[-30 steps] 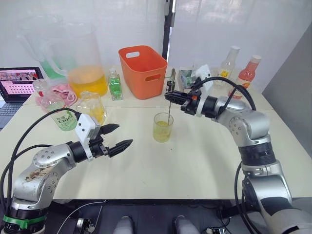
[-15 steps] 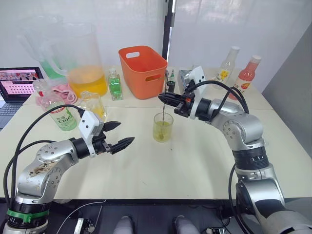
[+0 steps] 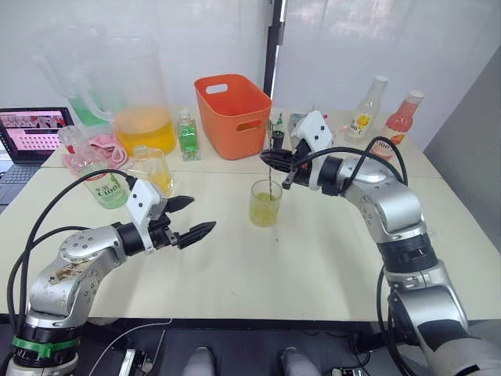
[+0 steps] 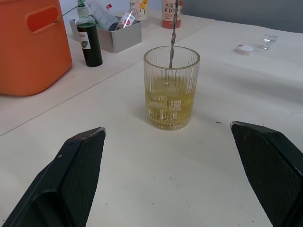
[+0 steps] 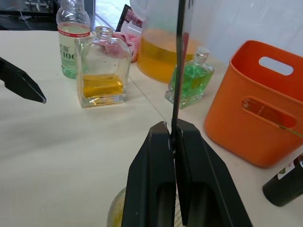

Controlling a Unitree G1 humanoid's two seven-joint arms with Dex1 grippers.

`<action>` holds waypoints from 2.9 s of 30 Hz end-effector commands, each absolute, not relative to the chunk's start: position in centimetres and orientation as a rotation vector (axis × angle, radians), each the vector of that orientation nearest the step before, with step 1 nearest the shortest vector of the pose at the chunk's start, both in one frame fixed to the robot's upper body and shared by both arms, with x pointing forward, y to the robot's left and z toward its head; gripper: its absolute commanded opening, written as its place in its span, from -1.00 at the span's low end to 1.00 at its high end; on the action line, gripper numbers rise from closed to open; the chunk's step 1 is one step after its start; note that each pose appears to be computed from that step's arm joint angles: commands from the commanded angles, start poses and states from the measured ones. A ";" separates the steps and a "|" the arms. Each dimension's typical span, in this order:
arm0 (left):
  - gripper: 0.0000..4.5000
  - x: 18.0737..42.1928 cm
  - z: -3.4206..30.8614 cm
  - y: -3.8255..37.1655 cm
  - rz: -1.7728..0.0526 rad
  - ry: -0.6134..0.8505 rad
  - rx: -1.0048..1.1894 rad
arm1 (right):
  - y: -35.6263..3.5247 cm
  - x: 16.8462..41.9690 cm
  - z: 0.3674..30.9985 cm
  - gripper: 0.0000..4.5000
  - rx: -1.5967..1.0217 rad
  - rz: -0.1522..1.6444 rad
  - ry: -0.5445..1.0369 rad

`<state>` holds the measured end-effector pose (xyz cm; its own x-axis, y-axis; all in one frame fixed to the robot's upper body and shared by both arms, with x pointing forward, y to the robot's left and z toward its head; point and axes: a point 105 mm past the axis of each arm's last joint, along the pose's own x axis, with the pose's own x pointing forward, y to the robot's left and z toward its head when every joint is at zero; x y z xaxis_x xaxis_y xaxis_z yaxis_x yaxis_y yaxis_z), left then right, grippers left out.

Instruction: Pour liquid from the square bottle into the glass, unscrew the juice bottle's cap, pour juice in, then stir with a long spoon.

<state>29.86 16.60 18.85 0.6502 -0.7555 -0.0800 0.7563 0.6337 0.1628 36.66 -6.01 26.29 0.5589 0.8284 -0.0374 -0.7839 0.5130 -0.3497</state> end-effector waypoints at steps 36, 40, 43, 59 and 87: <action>0.99 30.7 19.2 16.1 -0.905 -0.043 0.234 | -2.9 34.7 28.6 -1.00 -0.100 1.036 -0.204; 0.99 30.8 19.1 16.0 -0.912 -0.043 0.237 | -3.6 34.1 27.8 -1.00 -0.152 1.060 -0.140; 0.99 30.8 19.1 15.9 -0.915 -0.044 0.239 | -4.7 34.7 27.6 -1.00 -0.227 1.010 -0.128; 0.99 30.8 19.2 15.8 -0.919 -0.042 0.252 | -3.6 35.9 28.9 -1.00 -0.133 0.965 -0.307; 0.99 30.8 19.2 15.3 -0.947 -0.039 0.268 | -4.1 34.4 30.1 -1.00 -0.206 1.016 -0.333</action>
